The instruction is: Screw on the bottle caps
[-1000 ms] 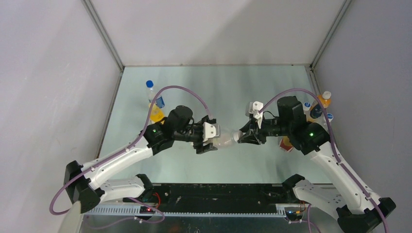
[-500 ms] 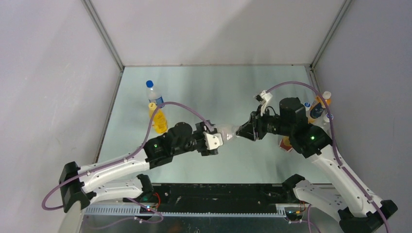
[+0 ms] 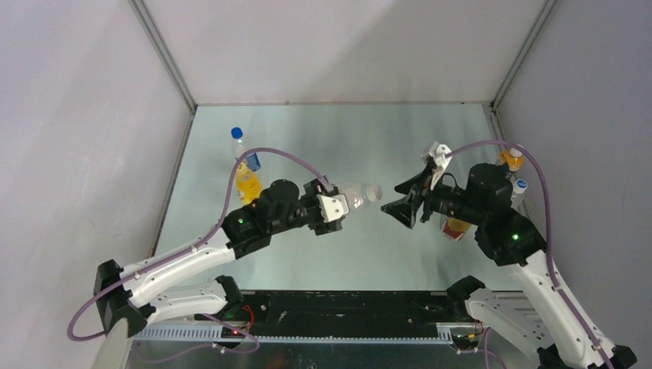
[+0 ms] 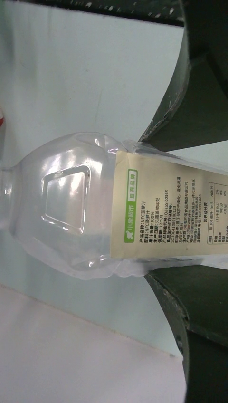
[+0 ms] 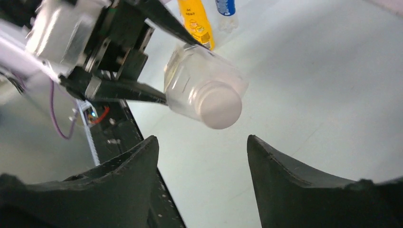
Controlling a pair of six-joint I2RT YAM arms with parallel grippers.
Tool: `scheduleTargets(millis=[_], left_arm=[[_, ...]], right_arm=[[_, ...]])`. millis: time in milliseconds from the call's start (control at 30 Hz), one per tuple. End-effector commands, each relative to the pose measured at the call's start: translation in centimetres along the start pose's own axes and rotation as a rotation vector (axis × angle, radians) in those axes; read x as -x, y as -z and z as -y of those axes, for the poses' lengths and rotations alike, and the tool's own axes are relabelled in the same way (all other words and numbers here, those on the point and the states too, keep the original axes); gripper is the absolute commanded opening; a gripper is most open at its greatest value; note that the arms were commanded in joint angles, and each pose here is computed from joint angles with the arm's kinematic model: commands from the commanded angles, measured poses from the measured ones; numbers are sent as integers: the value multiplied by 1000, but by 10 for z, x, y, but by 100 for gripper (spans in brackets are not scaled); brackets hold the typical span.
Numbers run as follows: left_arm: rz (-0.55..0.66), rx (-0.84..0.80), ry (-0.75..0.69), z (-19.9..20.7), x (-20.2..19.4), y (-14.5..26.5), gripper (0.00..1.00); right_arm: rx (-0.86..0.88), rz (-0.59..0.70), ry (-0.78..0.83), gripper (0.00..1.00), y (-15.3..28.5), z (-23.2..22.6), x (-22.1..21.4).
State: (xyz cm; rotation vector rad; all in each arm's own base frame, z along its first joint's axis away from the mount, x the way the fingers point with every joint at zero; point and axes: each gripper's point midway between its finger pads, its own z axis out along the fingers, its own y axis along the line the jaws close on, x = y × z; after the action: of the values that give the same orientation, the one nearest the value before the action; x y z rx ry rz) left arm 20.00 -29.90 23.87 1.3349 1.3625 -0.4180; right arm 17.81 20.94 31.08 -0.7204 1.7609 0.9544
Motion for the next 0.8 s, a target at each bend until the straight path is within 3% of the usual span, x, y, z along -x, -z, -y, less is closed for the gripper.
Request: scheduleTargets(millis=[0,267,767], left_arm=[[8,-168,57,17,7,9,0],[50,-319,72,38,18,12,0],[104,-367,98,41,37,9,0]], right_arm=[[87,27,319,72,17,-13,4],[202,3,521,73,24,-25,-9],[345,-68,499,63,12,-37,-30]])
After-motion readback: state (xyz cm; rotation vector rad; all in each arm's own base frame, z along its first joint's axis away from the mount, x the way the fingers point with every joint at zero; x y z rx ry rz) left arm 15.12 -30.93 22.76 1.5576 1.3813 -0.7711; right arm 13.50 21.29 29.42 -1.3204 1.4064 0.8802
